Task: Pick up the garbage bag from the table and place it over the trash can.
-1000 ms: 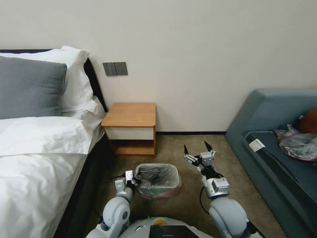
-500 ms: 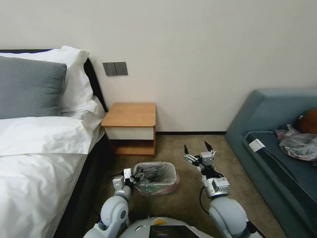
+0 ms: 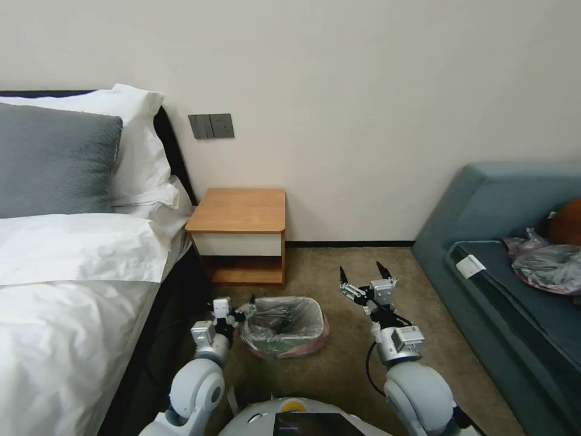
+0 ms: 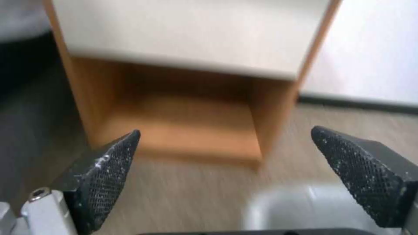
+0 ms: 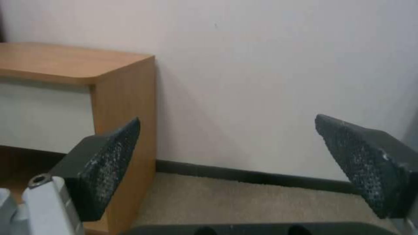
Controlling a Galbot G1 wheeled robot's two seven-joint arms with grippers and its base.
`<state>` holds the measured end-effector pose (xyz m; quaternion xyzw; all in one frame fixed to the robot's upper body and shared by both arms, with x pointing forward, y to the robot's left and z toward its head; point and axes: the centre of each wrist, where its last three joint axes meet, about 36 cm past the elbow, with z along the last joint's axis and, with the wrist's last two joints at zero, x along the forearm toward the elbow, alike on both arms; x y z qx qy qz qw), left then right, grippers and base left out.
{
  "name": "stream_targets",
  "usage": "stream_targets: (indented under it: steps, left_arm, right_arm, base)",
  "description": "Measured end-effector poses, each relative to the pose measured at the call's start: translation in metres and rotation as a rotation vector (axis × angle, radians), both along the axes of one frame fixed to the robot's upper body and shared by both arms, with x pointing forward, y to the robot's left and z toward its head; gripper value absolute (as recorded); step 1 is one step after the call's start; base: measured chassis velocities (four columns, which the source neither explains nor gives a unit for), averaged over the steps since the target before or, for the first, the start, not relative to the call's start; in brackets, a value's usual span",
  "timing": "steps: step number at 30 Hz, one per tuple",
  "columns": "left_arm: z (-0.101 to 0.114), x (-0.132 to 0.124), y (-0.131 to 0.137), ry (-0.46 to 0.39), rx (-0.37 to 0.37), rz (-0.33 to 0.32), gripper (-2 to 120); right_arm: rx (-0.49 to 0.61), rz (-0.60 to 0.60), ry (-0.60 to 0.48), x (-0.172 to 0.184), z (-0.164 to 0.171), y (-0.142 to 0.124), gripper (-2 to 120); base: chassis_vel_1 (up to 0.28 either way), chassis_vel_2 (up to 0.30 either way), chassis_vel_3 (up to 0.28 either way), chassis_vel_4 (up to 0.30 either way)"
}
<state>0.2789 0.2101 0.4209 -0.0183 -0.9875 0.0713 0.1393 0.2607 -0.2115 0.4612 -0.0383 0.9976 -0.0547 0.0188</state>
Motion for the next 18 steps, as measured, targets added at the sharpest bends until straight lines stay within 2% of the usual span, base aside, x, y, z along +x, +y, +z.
stream_targets:
  steps: [1, 3, 4, 5, 7, 9, 14, 18]
  left_arm:
    - [0.000, 0.000, 0.000, 0.000, 0.000, 0.000, 100]
    - [-0.002, 0.003, 0.006, -0.089, 0.038, -0.005, 100]
    - [-0.002, 0.003, 0.006, -0.089, 0.038, -0.005, 100]
    - [-0.008, 0.005, 0.009, -0.172, 0.079, -0.023, 100]
    - [-0.011, 0.006, 0.009, -0.203, 0.092, -0.039, 100]
    - [-0.014, 0.006, 0.010, -0.263, 0.110, -0.082, 100]
    - [-0.004, -0.003, 0.008, -0.297, 0.087, -0.138, 100]
    - [0.005, -0.014, 0.011, -0.293, 0.076, -0.136, 100]
  right_arm:
    - [0.000, 0.000, 0.000, 0.000, 0.000, 0.000, 100]
    - [0.014, -0.003, -0.009, -0.001, -0.009, -0.004, 100]
    - [0.014, -0.003, -0.009, -0.001, -0.009, -0.004, 100]
    - [0.028, -0.006, -0.015, -0.004, -0.017, -0.006, 100]
    - [0.036, -0.010, -0.018, -0.005, -0.020, -0.006, 100]
    - [0.058, -0.019, -0.021, -0.008, -0.028, -0.005, 100]
    - [0.055, -0.007, -0.023, -0.017, -0.032, -0.014, 100]
    - [0.047, -0.009, -0.026, -0.026, -0.027, -0.021, 100]
  base:
    - [0.000, 0.000, 0.000, 0.000]
    - [0.000, 0.000, 0.000, 0.000]
    - [0.000, 0.000, 0.000, 0.000]
    - [0.000, 0.000, 0.000, 0.000]
    - [0.000, 0.000, 0.000, 0.000]
    - [0.000, 0.000, 0.000, 0.000]
    - [0.000, 0.000, 0.000, 0.000]
    - [0.000, 0.000, 0.000, 0.000]
